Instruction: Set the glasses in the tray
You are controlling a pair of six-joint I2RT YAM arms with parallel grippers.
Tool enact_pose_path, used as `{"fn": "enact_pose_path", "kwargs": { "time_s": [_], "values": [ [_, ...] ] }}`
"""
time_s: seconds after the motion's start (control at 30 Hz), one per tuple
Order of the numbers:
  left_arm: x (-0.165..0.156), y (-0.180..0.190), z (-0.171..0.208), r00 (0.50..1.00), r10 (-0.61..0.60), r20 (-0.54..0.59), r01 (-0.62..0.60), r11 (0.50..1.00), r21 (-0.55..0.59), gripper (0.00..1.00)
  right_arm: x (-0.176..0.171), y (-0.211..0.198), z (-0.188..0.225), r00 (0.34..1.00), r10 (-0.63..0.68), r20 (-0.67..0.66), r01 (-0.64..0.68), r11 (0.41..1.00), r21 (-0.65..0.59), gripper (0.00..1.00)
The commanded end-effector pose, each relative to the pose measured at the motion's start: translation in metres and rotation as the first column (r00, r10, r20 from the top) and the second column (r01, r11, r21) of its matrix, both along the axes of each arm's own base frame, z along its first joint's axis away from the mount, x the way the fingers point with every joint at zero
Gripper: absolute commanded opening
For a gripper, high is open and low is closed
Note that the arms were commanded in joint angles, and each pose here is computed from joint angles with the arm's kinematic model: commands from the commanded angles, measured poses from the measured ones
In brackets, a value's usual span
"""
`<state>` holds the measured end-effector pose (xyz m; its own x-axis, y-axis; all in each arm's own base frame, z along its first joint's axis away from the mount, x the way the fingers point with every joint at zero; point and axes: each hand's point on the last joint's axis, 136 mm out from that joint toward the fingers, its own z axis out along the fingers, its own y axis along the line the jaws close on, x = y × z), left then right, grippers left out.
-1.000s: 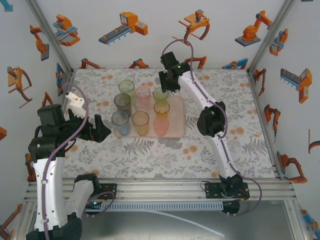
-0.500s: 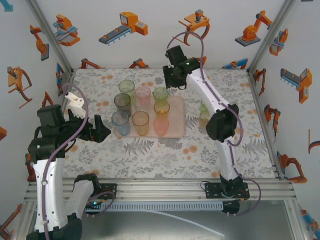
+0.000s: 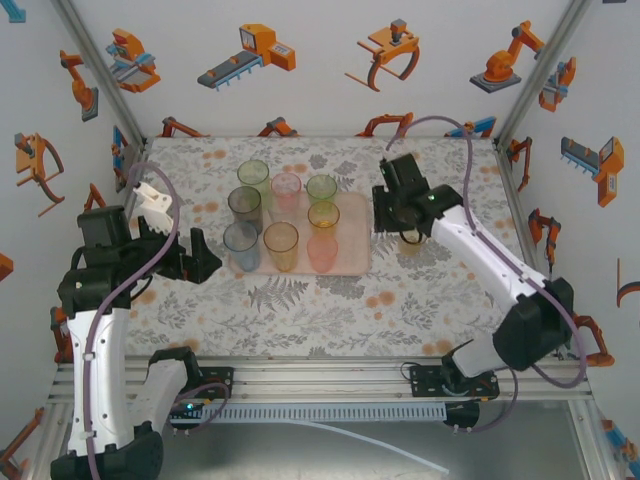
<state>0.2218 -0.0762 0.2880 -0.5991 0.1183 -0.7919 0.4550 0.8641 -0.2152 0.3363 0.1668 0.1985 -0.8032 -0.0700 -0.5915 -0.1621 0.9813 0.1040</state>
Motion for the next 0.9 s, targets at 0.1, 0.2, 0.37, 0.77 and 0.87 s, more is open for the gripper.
{"fn": "enact_pose_path", "kwargs": {
  "time_s": [0.1, 0.2, 0.37, 0.77, 0.87],
  "values": [
    [-0.004, 0.000, -0.002, 1.000, -0.022, -0.006, 0.022, 0.999, 0.031, 1.00, -0.039, -0.042, -0.013, 0.983, -0.175, 0.049, 0.172, 0.983, 0.061, 0.43],
    [-0.004, 0.000, -0.002, 1.000, -0.022, -0.009, 0.022, 0.999, 0.026, 0.99, -0.052, -0.062, -0.022, 0.969, -0.240, 0.050, 0.238, 0.970, 0.055, 0.43],
    [-0.003, -0.001, -0.003, 1.000, -0.024, -0.018, 0.024, 1.000, 0.019, 0.98, -0.056, -0.077, -0.020, 0.956, -0.287, 0.055, 0.283, 0.956, 0.073, 0.43],
    [-0.005, -0.001, -0.004, 1.000, -0.022, -0.021, 0.023, 0.999, 0.023, 0.97, -0.047, -0.083, -0.021, 0.956, -0.292, 0.036, 0.287, 0.952, 0.106, 0.44],
    [-0.005, -0.001, -0.003, 1.000, -0.024, -0.020, 0.024, 0.999, 0.022, 0.97, -0.047, -0.085, -0.022, 0.953, -0.302, 0.035, 0.296, 0.947, 0.122, 0.44]
  ]
}}
